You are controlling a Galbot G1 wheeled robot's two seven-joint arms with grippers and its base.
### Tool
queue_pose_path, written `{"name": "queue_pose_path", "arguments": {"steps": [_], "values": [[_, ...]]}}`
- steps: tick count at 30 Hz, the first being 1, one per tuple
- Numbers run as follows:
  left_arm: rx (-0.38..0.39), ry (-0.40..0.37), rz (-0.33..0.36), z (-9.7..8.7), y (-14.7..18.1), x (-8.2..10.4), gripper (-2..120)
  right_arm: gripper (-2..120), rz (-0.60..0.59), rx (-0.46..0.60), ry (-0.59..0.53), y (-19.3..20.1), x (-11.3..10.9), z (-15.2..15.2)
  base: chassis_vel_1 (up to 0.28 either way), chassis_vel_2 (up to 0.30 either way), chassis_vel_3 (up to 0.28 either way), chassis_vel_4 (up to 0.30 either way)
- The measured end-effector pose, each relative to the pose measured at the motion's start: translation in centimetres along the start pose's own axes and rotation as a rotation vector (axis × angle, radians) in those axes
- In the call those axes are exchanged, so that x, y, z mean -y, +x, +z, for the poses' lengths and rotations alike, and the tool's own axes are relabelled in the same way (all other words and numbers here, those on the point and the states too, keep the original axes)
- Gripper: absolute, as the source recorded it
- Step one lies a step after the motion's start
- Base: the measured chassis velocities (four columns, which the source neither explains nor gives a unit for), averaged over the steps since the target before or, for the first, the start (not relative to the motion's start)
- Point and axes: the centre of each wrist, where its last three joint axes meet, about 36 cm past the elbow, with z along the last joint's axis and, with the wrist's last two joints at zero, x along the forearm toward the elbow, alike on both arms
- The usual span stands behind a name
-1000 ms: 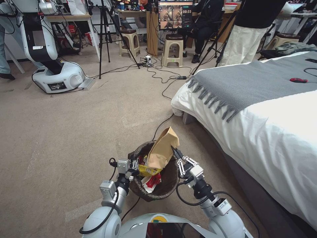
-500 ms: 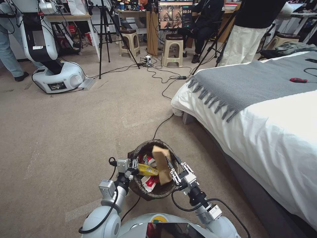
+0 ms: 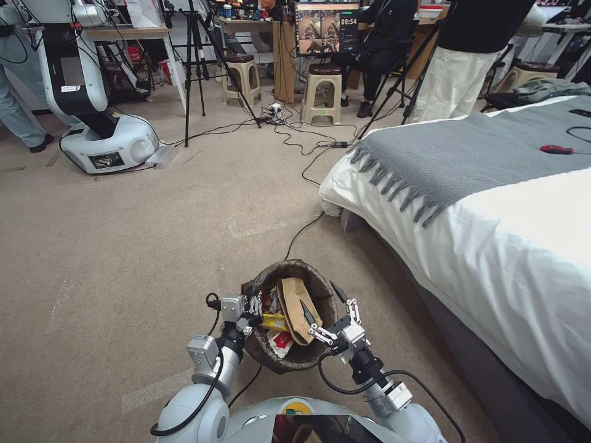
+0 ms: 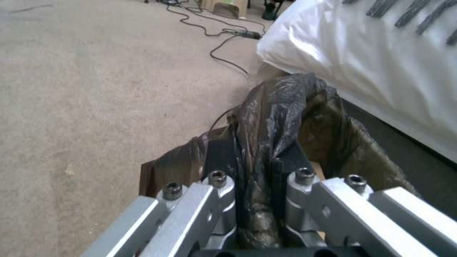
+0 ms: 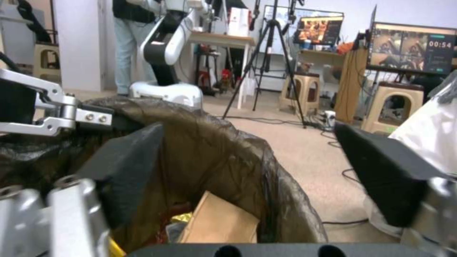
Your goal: Pick up the trash bin, then pick up the garbage from the floor and place it into the trash bin.
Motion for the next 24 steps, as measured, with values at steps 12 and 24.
{"name": "queue_pose_path", "arguments": {"steps": [12,24], "values": [[-0.016,-0.006,-0.01,0.5,-0.1,-0.5,8,100,0.098,0.144,0.055,-2.5,1.2,-5.7,0.0,0.0,0.0,0.0],[0.006,-0.021,-0.023,0.3,-0.3,-1.3,8,100,0.535,0.015,0.141,-0.8,2.3,-5.8,0.0,0.0,0.0,0.0]]}}
